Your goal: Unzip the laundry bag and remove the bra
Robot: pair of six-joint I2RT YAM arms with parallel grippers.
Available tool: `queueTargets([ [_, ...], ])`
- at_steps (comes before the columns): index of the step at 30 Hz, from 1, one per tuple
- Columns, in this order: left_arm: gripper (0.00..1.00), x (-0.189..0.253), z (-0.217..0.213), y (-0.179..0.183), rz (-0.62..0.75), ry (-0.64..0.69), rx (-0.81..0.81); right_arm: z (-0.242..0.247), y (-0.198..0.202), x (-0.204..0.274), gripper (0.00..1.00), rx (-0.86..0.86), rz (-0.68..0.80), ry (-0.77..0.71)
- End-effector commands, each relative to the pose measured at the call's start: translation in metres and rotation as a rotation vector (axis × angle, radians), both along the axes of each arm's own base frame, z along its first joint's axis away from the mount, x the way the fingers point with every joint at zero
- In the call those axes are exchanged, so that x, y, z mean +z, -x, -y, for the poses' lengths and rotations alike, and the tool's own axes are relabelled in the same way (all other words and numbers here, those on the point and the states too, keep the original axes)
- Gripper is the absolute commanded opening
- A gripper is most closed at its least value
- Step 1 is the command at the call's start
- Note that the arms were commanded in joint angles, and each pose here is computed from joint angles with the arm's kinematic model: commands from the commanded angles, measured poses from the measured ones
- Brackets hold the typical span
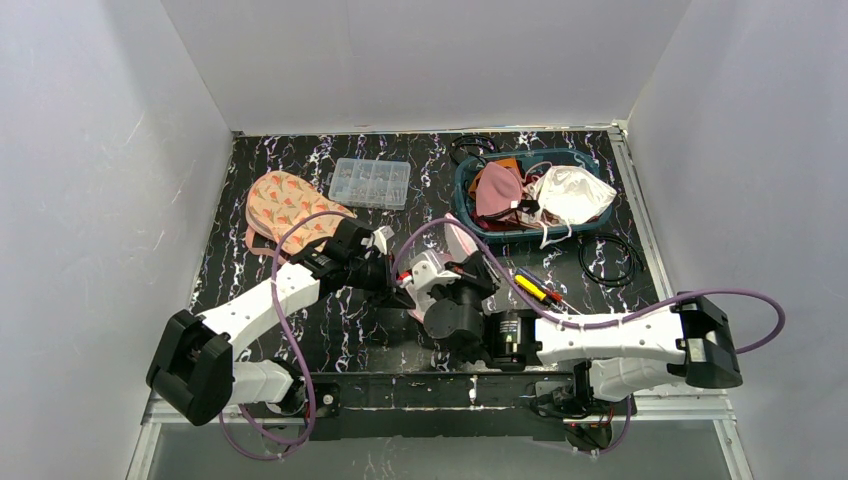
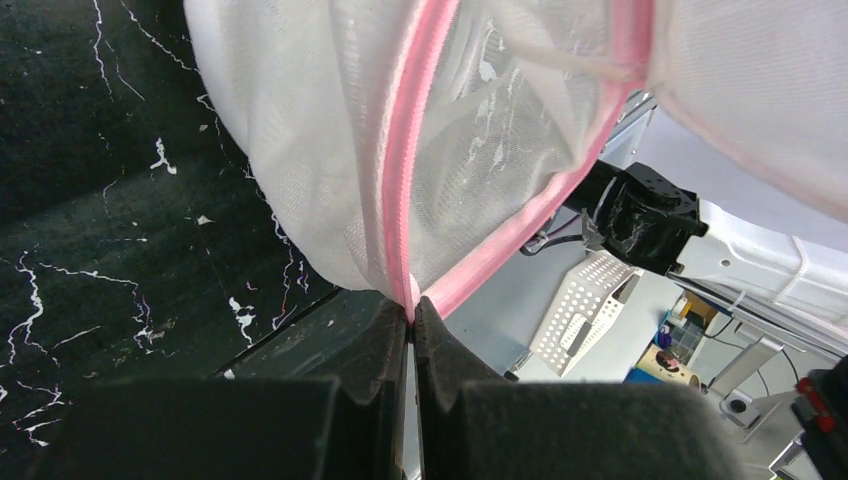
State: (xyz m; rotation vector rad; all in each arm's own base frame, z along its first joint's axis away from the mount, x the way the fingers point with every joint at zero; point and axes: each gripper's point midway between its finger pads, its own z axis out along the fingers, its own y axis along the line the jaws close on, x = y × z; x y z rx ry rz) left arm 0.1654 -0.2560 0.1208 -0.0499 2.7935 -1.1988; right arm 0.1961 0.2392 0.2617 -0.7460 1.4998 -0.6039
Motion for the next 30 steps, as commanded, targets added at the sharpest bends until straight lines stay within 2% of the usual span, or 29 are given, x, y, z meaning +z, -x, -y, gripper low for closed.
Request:
queueTargets([
  [1, 0.00, 0.015, 0.002, 0.001, 0.031, 0.047, -0.021, -0.014, 0.009, -0.004, 0.01, 0.041, -0.007, -0.079],
  [8, 0.00, 0.010, 0.001, 0.001, 0.025, 0.032, -0.021, -0.038, 0.029, -0.024, 0.04, 0.175, -0.044, -0.039],
  [15, 0.00, -0.001, -0.004, 0.004, 0.014, -0.010, -0.024, -0.050, 0.036, -0.036, 0.21, 0.249, -0.094, -0.063],
  [22, 0.00, -0.018, -0.013, 0.007, -0.006, -0.073, -0.025, -0.071, 0.051, -0.043, 0.49, 0.377, -0.180, -0.134],
  [30, 0.00, -0.035, -0.024, 0.009, -0.014, -0.146, -0.019, -0.075, 0.061, -0.035, 0.63, 0.475, -0.281, -0.320],
])
